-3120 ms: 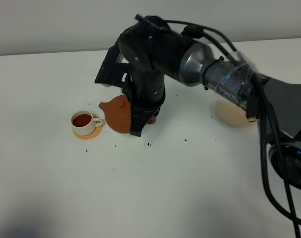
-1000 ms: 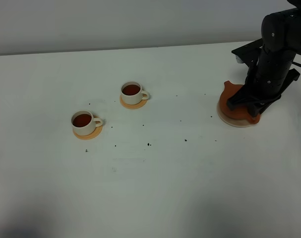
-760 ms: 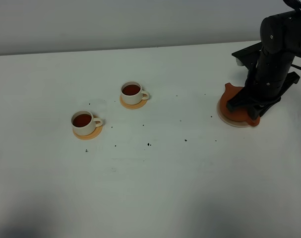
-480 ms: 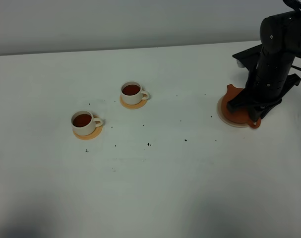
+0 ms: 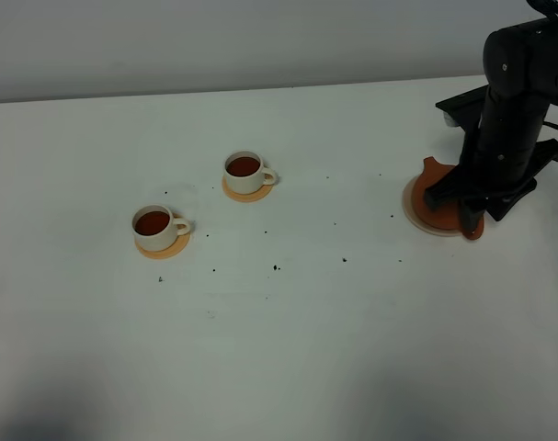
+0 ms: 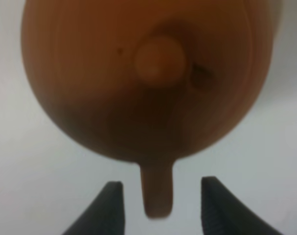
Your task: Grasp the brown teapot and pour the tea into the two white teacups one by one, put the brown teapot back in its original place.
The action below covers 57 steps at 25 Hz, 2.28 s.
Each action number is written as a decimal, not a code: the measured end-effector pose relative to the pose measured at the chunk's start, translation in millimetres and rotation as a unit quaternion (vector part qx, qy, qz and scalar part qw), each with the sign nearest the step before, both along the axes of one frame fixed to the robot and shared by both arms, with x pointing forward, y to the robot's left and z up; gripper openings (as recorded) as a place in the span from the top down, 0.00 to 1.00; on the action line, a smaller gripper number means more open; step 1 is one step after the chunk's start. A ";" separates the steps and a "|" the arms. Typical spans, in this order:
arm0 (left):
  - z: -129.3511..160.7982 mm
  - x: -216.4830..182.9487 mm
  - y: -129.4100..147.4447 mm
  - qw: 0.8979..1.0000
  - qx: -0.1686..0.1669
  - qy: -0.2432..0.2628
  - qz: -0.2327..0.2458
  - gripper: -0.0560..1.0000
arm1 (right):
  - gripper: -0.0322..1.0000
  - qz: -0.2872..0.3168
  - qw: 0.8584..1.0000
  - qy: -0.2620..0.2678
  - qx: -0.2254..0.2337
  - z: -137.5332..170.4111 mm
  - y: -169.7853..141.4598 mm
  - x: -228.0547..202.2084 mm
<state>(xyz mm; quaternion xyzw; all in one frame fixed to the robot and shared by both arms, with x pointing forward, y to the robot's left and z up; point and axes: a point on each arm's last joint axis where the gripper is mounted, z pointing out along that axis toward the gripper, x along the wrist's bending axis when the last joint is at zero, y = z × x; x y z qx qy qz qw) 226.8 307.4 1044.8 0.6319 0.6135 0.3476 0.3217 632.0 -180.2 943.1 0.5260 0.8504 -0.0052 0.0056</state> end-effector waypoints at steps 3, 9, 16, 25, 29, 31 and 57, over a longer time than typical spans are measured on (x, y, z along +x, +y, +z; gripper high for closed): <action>0.0 0.0 0.0 1.000 0.000 0.000 0.000 0.51 | 0.58 -0.018 1.000 0.008 -0.004 14.9 -2.3 -6.6; 0.0 0.0 0.0 1.000 0.000 0.000 0.000 0.51 | 0.58 -0.069 0.997 -0.038 0.009 66.7 -10.1 -24.3; 0.0 0.0 0.0 1.000 0.000 0.000 0.000 0.51 | 0.63 -0.096 0.994 -0.051 0.013 101.6 -35.0 -101.7; 0.0 0.0 0.0 1.000 0.000 0.000 0.000 0.51 | 0.69 -0.111 0.990 -0.073 0.042 103.2 -73.1 -242.0; 0.0 0.0 0.0 1.000 0.000 0.000 0.000 0.51 | 0.71 -0.111 0.984 -0.120 0.067 106.6 -83.5 -280.0; 0.0 0.0 0.0 1.000 0.000 0.000 0.000 0.51 | 0.72 -0.110 0.980 -0.146 0.079 110.2 -87.0 -292.6; -0.1 0.0 0.0 1.000 0.000 0.000 0.000 0.51 | 0.73 -0.220 0.892 -0.373 0.132 101.2 -113.9 -358.7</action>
